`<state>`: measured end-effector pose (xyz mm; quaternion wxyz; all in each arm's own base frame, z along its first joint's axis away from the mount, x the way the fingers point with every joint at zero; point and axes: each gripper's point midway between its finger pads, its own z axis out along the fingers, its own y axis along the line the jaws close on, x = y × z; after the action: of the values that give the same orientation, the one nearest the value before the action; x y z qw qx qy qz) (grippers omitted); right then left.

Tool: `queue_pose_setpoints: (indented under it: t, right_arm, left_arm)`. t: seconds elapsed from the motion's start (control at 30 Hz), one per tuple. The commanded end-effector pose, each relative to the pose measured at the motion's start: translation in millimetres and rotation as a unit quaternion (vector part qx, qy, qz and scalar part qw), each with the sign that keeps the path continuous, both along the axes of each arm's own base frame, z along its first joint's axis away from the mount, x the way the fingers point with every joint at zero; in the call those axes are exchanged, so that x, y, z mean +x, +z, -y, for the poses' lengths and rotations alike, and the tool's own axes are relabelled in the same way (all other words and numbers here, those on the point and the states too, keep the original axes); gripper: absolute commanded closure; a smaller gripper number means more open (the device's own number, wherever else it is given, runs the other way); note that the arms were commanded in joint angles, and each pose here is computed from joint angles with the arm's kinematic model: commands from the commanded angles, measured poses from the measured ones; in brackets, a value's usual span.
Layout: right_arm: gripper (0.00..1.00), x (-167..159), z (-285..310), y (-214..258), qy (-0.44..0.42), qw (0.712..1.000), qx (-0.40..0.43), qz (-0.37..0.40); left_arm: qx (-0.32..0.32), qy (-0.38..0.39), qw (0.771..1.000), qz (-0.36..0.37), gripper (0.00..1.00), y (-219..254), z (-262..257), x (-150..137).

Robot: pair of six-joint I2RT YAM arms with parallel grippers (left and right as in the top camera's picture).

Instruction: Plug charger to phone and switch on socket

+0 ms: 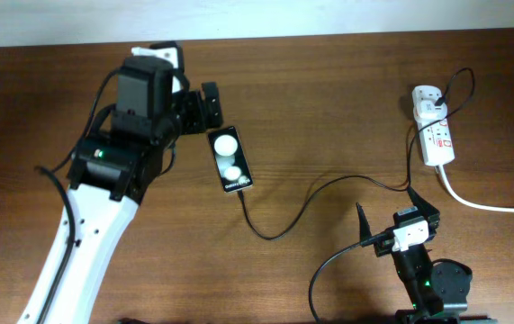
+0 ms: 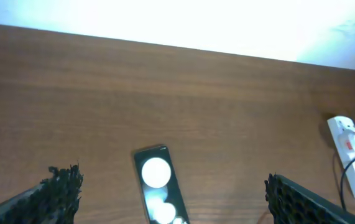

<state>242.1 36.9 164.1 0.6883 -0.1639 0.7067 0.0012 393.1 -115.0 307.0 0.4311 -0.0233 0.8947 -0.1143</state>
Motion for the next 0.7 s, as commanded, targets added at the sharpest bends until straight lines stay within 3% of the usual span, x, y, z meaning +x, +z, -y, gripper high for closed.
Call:
queue_pose_setpoints:
  t: [0.0, 0.4, 0.67]
  right_arm:
    - [0.01, -1, -2, -2, 0.005, 1.000, -0.001, 0.001]
    - [0.02, -1, -2, -2, 0.005, 1.000, -0.001, 0.001]
    - [0.01, -1, -2, -2, 0.005, 1.000, -0.001, 0.001]
  left_arm:
    - [0.008, 0.013, 1.000, 0.022, 0.01, 6, -18, -9]
    - [0.010, 0.044, 0.993, 0.104, 0.01, -13, -58, -35]
    - [0.070, 0.031, 0.975, 0.209, 0.01, -41, -80, -72]
